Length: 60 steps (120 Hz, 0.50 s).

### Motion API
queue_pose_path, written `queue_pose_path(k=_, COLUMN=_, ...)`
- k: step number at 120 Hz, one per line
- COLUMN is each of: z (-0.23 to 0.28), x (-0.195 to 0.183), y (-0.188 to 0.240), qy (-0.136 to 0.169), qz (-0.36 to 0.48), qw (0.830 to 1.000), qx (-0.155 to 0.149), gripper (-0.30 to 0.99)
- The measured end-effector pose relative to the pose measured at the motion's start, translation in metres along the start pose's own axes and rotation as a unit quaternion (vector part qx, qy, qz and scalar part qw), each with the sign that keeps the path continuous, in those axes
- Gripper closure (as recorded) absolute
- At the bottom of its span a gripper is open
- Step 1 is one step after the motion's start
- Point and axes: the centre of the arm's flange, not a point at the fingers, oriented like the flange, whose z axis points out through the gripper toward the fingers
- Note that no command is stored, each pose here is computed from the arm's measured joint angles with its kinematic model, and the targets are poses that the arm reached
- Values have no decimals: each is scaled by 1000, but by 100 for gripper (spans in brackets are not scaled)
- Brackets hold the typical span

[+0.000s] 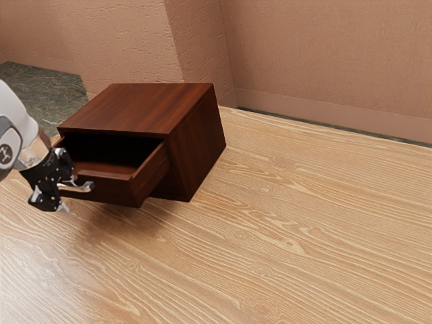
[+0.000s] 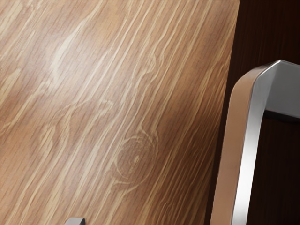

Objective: Pull the drawer handle with one arm to open the drawer

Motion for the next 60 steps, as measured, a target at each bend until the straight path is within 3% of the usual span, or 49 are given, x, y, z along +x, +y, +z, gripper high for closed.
queue_pose_path(k=60, z=-4, x=0, y=-27, qy=1, qz=-8, qw=1000, qx=1, gripper=36)
